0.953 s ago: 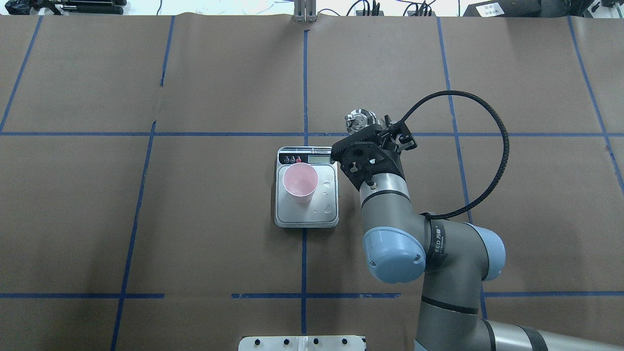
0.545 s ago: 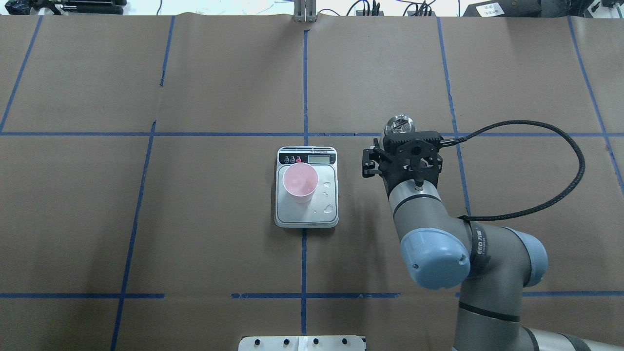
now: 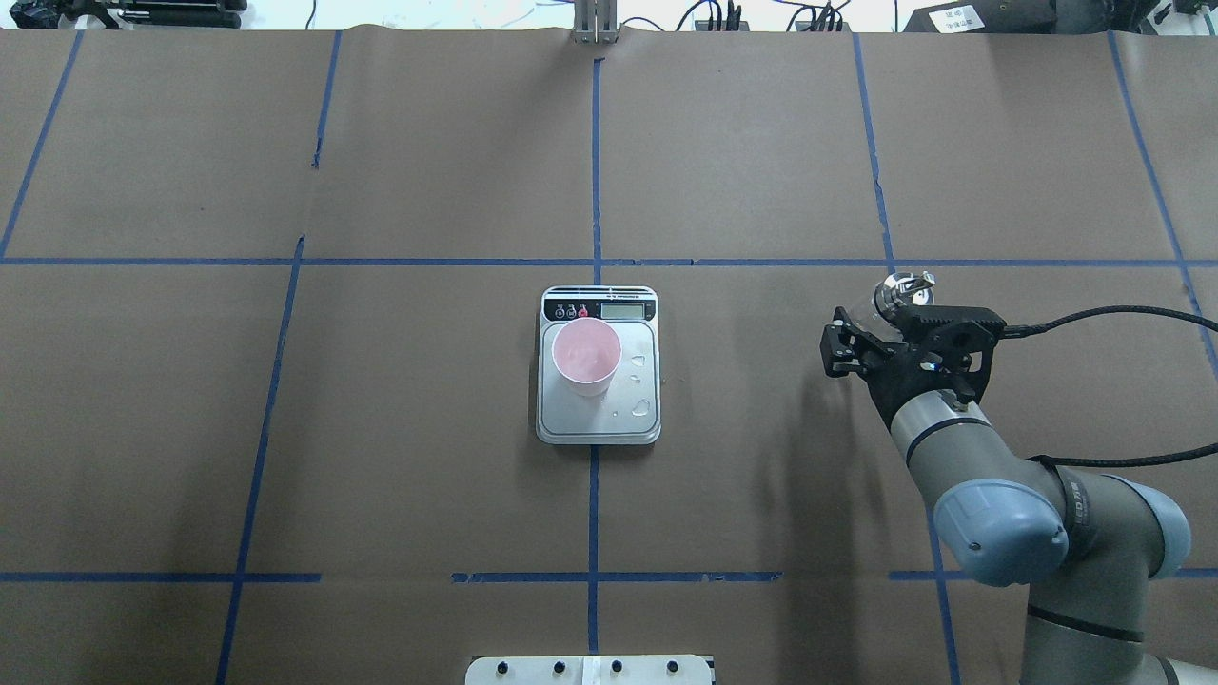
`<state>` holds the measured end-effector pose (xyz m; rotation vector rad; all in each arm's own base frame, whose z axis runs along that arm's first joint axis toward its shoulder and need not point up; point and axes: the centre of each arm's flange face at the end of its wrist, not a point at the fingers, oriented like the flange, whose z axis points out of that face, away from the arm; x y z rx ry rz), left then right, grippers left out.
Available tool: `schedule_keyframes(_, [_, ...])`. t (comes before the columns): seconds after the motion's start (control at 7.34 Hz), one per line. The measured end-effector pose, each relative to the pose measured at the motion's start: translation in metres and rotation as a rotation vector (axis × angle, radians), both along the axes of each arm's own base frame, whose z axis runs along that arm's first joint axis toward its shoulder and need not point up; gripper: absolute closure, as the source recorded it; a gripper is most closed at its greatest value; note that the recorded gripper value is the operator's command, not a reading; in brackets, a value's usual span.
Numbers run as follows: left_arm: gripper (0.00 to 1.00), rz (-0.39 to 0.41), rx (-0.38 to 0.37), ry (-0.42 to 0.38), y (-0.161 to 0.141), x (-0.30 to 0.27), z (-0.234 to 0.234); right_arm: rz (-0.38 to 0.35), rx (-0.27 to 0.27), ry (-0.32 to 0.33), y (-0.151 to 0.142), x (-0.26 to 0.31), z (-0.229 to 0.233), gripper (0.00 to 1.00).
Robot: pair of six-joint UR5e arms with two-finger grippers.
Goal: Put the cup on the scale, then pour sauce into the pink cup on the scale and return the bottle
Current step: 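Lower the sauce bottle to its spot and open the right gripper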
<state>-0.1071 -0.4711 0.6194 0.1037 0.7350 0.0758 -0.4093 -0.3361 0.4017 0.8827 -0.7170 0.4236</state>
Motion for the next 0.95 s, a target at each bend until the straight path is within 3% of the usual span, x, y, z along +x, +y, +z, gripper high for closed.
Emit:
schedule_keyframes(0.27, [0.00, 0.000, 0.000, 0.000, 0.000, 0.000, 0.000, 0.005, 0.008, -0.018, 0.000, 0.001, 0.029, 1.00])
schedule_keyframes(0.95, [0.00, 0.000, -0.001, 0.000, 0.000, 0.000, 0.001, 0.004, -0.004, 0.048, 0.003, 0.015, 0.059, 1.00])
